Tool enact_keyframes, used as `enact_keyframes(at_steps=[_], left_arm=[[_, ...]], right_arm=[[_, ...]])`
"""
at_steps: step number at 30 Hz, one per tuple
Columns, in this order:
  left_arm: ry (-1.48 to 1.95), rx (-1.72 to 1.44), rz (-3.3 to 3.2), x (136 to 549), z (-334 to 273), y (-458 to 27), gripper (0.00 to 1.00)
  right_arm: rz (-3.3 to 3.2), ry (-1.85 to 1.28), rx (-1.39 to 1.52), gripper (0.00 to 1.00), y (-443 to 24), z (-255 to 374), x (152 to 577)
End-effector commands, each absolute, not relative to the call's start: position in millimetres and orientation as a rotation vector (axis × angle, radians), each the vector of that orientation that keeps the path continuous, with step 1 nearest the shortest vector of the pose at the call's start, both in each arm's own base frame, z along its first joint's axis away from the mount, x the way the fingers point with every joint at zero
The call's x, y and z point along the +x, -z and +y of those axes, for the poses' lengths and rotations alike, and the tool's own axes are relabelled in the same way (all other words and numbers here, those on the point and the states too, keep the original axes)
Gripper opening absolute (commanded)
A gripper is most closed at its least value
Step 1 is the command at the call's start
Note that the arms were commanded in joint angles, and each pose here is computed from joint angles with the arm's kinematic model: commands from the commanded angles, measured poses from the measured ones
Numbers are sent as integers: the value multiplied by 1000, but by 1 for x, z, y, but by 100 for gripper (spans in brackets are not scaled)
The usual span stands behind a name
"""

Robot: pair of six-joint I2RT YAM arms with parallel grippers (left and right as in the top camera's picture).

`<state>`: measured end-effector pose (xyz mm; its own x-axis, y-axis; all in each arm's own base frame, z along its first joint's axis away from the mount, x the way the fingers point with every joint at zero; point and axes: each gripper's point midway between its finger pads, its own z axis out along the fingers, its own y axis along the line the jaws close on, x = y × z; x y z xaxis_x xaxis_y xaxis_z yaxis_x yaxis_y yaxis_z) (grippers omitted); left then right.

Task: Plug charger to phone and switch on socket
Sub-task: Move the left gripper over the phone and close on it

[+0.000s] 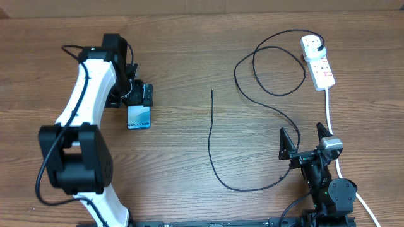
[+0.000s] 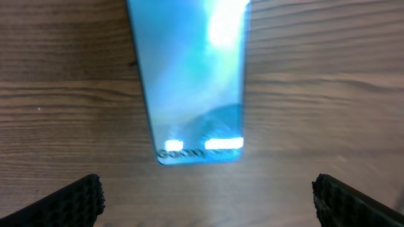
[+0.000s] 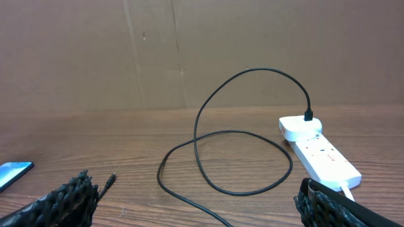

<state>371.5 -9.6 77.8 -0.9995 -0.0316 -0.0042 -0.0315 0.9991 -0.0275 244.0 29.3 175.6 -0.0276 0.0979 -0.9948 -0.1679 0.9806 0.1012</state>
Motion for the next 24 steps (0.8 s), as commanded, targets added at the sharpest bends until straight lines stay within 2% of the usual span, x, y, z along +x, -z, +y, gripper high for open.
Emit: enact_keyframes(at_steps=[1, 10, 17, 24], left_arm=[[-68, -146, 3164, 378, 3, -59, 100], [-67, -144, 3170, 394, 3, -19, 100], [-52, -144, 3129, 405, 2, -16, 100], [-52, -144, 3136, 398, 2, -2, 100]], right_arm=[[1583, -208, -52, 100, -173, 29, 244], [1583, -208, -52, 100, -173, 29, 244], [1583, -208, -52, 100, -173, 29, 244], [1583, -208, -52, 100, -173, 29, 244]])
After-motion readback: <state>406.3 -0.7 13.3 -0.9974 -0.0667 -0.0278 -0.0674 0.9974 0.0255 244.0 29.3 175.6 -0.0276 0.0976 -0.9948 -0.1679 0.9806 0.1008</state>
